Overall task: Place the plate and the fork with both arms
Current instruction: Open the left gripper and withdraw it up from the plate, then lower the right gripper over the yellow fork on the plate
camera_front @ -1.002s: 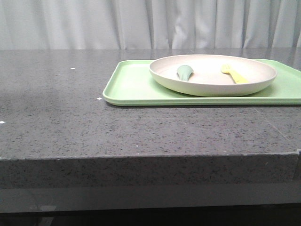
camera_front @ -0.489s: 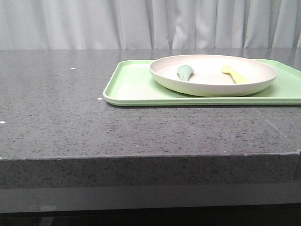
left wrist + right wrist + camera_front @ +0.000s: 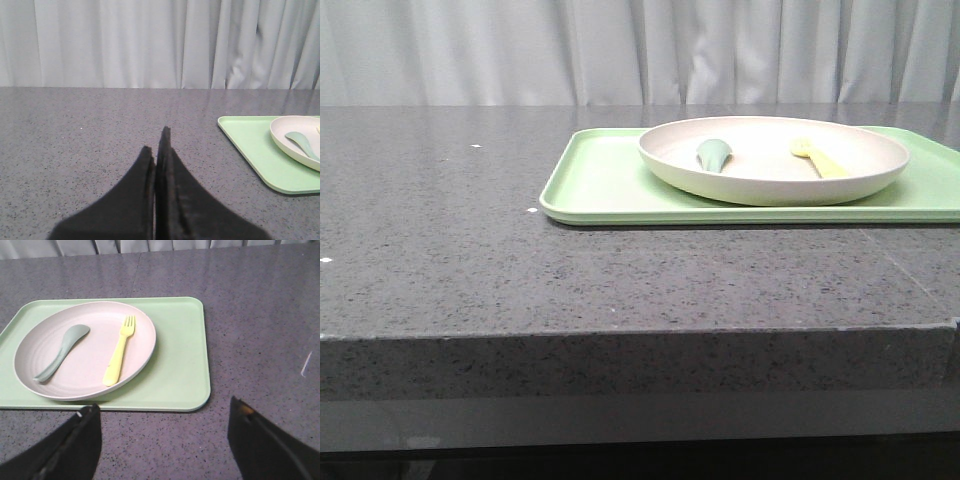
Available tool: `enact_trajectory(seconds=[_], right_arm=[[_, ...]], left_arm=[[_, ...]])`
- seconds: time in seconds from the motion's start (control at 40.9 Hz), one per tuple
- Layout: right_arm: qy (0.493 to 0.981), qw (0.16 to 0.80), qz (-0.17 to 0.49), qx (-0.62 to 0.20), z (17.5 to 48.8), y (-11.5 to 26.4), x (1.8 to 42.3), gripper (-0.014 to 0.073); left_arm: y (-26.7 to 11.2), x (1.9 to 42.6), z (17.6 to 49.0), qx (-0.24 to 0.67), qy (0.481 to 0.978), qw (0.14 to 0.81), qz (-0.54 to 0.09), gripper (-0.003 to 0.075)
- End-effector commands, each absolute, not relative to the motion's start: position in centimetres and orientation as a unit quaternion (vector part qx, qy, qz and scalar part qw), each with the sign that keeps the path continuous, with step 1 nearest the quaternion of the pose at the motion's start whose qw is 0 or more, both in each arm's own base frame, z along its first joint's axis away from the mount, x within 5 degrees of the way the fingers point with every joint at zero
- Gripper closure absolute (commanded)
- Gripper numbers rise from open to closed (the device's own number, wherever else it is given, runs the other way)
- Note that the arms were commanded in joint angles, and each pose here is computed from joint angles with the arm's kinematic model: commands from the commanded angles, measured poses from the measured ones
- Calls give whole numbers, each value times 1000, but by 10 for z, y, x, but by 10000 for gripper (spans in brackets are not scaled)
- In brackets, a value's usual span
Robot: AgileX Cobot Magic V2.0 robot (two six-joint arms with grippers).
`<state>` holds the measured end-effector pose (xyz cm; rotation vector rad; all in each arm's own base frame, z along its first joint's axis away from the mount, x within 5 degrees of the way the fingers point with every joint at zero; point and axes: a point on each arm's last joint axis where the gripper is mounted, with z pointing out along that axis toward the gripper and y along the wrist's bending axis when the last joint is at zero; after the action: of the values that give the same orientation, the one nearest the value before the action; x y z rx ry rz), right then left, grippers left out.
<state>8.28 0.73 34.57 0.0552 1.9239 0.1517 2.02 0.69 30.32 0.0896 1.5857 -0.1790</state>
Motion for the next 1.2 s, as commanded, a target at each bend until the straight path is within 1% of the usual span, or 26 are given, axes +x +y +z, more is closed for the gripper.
enact_trajectory(seconds=[0.0,0.171,0.342,0.465,0.587,0.758,0.954,1.076,1.174], right_arm=[[792,607,62,25,361,6,85,41],[801,595,66,27,359,7,90,41],[828,556,67,30,354,6,115,41],[848,525,73,24,355,8,143,41],[857,508,82,10,361,14,168,41],[884,458,96,-17,363,29,213,43],[908,400,113,-46,354,54,263,43],[916,377,130,-37,348,70,287,46],[925,354,139,-22,342,78,302,88]], left_arm=[[6,17,310,38,678,727,-99,738],[5,19,305,39,683,723,-98,738],[5,19,305,39,683,723,-98,738],[5,19,305,39,683,723,-98,738],[5,19,305,39,683,723,-98,738],[5,19,305,39,683,723,-98,738],[5,19,305,39,683,723,-98,738],[5,19,305,39,683,723,-98,738],[5,19,305,39,683,723,-98,738]])
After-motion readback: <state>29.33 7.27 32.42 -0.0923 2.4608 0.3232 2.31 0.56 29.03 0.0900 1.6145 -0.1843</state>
